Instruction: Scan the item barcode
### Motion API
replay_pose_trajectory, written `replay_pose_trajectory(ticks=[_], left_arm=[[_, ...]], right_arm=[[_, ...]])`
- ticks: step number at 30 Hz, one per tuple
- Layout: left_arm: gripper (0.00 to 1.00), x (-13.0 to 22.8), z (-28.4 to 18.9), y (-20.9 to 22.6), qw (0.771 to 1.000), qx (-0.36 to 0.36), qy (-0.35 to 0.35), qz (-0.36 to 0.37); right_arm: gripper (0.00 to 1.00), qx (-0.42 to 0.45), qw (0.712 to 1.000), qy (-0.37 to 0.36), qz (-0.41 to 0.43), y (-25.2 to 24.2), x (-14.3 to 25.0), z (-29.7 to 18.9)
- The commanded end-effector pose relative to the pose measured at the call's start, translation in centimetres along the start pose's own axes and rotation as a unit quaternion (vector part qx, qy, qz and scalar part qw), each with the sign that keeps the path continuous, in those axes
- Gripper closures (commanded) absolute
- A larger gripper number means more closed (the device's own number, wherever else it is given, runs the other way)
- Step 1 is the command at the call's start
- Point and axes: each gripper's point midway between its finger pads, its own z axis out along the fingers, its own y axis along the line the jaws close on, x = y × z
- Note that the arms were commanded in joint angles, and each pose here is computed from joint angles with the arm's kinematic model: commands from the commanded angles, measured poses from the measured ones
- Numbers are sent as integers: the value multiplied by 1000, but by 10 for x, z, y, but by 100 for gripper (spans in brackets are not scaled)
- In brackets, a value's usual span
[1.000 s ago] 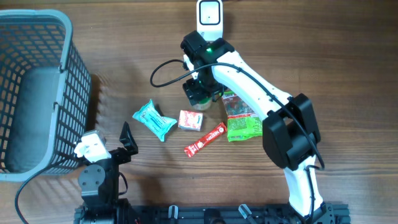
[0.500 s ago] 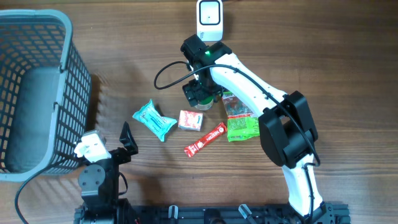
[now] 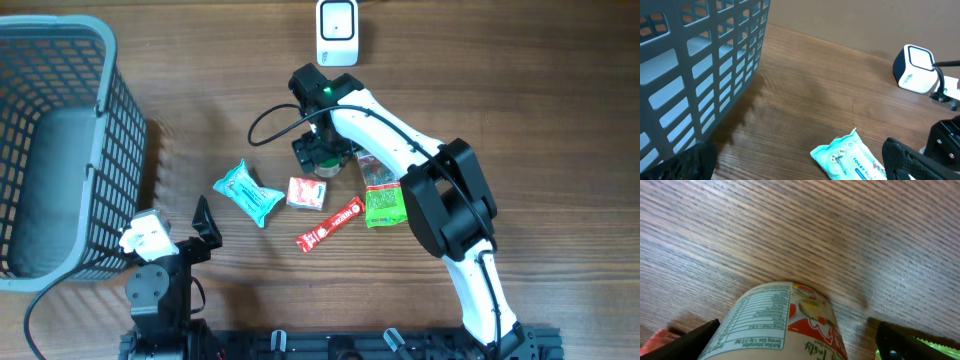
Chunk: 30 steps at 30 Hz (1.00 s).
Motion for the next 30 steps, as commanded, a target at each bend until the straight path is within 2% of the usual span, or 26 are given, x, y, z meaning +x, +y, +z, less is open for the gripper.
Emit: replay_pose_trajectory(ticks=[1, 3, 4, 5, 9, 11, 14, 17, 19, 20, 21, 23, 30], left_arm=[[0, 0, 1, 4, 1000, -10, -3, 9], [0, 0, 1, 4, 1000, -10, -3, 9], [0, 0, 1, 4, 1000, -10, -3, 9], [0, 0, 1, 4, 1000, -10, -3, 9], [0, 0, 1, 4, 1000, -10, -3, 9], [0, 0, 1, 4, 1000, -10, -3, 9], [0, 0, 1, 4, 1000, -10, -3, 9], [0, 0, 1, 4, 1000, -10, -3, 9], [0, 0, 1, 4, 1000, -10, -3, 9], [0, 0, 1, 4, 1000, -10, -3, 9], [0, 0, 1, 4, 1000, -10, -3, 9], [0, 0, 1, 4, 1000, -10, -3, 9], [0, 0, 1, 4, 1000, -10, -3, 9]], right_arm=[[17, -13, 1000, 10, 11, 4, 2, 15], [25, -24, 1000, 13, 11, 8, 3, 15], [36, -29, 999, 14, 12, 10, 3, 15], [39, -33, 999, 15, 12, 11, 4, 14], [39, -54, 998, 32, 13, 19, 7, -1], [39, -95, 995, 38, 17, 33, 4, -34], [38, -96, 989, 53, 99, 32, 5, -75], [33, -121, 961, 94, 228, 32, 16, -113], [33, -195, 937, 121, 264, 48, 17, -130], [42, -257, 913, 150, 277, 61, 18, -142], [46, -288, 899, 164, 286, 66, 18, -149], [46, -321, 884, 174, 292, 70, 16, -157], [45, -330, 886, 169, 278, 70, 15, -159]])
